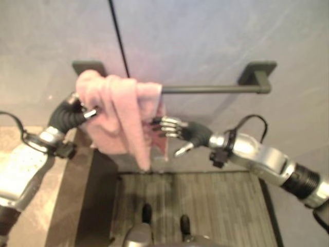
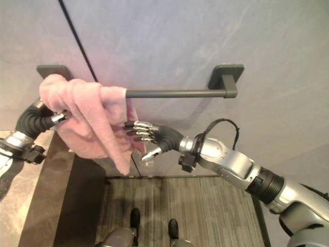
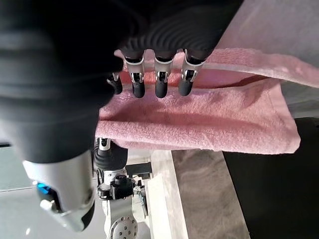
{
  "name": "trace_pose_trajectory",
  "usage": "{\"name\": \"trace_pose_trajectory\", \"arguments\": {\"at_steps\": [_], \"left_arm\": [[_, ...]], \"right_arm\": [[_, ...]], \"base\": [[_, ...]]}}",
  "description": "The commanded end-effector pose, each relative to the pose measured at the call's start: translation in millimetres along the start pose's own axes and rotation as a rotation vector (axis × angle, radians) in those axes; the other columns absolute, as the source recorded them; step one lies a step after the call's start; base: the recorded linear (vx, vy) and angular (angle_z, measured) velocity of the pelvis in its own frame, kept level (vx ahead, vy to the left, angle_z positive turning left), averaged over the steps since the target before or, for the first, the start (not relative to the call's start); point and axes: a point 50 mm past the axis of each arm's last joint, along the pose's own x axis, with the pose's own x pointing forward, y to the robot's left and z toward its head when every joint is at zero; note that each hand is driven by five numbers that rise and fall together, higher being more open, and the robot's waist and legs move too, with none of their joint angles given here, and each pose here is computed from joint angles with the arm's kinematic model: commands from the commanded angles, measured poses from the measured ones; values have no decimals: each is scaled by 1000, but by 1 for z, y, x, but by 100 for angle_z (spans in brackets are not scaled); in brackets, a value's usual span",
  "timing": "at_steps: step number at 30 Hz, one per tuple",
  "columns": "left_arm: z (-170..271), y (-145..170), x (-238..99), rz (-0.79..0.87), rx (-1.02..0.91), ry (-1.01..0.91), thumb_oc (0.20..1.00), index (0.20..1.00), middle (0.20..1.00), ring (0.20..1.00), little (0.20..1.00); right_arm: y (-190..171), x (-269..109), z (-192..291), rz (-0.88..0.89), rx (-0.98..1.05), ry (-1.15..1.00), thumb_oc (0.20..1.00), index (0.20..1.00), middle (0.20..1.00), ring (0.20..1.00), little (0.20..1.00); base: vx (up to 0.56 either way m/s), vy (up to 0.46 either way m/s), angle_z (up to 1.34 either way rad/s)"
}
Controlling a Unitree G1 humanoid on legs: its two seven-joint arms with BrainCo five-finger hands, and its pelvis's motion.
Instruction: Put brush and paste in cup on sink, flatten towel.
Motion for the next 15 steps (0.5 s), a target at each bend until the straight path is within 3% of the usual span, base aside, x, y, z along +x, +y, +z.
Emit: {"name": "trace_pose_trajectory", "arguments": {"at_steps": [1,15], "left_arm": [[10,7,13,20,44,-62,200,200,200,200,200],[10,6,16,2,45,-53,200,200,200,200,200]], "right_arm": [[6,9,12,13,-18,-89,1000,1000,1000,1000,1000],[-10,-3,-10,-100,-2,4,1000,1000,1000,1000,1000]], "base": [[0,0,0],[11,-2,5]]}}
